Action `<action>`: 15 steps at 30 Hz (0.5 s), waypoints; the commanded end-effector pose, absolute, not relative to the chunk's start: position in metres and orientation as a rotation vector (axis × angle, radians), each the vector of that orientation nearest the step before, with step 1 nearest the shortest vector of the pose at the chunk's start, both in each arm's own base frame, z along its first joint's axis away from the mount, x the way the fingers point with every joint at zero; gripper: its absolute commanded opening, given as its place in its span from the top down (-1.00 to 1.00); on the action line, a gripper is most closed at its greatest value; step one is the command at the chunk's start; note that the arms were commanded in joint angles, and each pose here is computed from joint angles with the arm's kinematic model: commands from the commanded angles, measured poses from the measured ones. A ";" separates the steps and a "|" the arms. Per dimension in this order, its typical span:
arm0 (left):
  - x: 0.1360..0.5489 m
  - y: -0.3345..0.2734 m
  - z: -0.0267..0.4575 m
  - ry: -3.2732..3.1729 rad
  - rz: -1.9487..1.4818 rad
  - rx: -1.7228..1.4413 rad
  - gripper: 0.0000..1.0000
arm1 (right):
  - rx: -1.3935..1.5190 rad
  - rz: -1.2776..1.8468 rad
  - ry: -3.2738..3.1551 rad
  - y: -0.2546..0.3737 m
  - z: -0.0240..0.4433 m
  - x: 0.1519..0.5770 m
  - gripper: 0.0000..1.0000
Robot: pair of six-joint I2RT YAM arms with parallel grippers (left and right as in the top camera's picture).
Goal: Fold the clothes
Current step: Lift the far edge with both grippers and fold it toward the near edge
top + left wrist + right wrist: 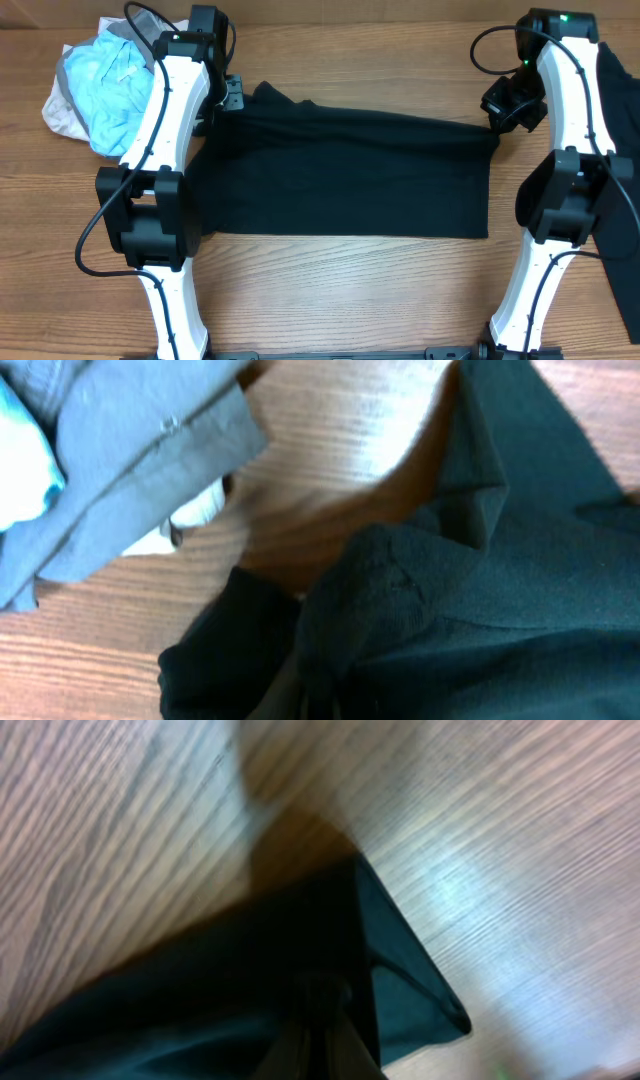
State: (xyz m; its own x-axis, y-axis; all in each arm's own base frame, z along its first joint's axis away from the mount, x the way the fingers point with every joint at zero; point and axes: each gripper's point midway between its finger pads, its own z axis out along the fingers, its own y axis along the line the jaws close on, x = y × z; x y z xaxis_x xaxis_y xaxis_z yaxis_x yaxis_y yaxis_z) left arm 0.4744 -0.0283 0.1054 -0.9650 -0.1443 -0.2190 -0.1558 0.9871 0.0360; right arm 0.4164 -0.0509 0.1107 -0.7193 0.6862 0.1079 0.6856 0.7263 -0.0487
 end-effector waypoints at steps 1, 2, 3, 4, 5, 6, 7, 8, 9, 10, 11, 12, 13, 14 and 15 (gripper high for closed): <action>0.471 -0.021 0.114 2.903 0.105 -0.262 0.92 | -1.160 -0.055 -2.897 -0.051 0.150 0.417 0.92; 0.469 -0.020 0.113 2.912 0.113 -0.261 0.92 | -1.160 -0.066 -2.898 -0.050 0.153 0.416 0.92; 0.466 -0.018 0.112 2.922 0.125 -0.262 0.92 | -1.160 -0.078 -2.898 -0.048 0.155 0.414 0.92; 0.464 -0.016 0.111 2.931 0.149 -0.264 0.92 | -1.159 -0.084 -2.895 -0.047 0.156 0.412 0.92; 0.461 -0.012 0.110 2.937 0.174 -0.267 0.92 | -1.156 -0.086 -2.891 -0.046 0.156 0.410 0.92; 0.459 -0.008 0.109 2.943 0.200 -0.271 0.92 | -1.147 -0.080 -2.885 -0.046 0.155 0.407 0.92; 0.457 -0.005 0.109 2.950 0.219 -0.275 0.92 | -1.144 -0.072 -2.876 -0.046 0.152 0.404 0.92; 0.454 -0.002 0.108 2.961 0.229 -0.283 0.92 | -1.123 -0.065 -2.868 -0.046 0.149 0.401 0.92; 0.452 0.001 0.106 2.969 0.231 -0.290 0.92 | -1.091 -0.058 -2.859 -0.045 0.144 0.397 0.92; 0.450 0.004 0.105 2.978 0.233 -0.298 0.92 | -1.070 -0.049 -2.842 -0.045 0.139 0.393 0.92; 0.447 0.007 0.103 2.989 0.237 -0.309 0.92 | -1.057 -0.028 -2.816 -0.045 0.131 0.386 0.92; 0.445 0.010 0.101 2.998 0.240 -0.317 0.92 | -1.049 -0.007 -2.792 -0.046 0.126 0.381 0.92; 0.442 0.012 0.098 3.008 0.242 -0.325 0.92 | -1.042 0.007 -2.774 -0.046 0.121 0.376 0.92; 0.439 0.014 0.095 3.019 0.242 -0.332 0.92 | -1.037 0.021 -2.760 -0.046 0.116 0.373 0.92; 0.436 0.015 0.092 3.033 0.237 -0.339 0.92 | -1.033 0.025 -2.750 -0.046 0.112 0.371 0.92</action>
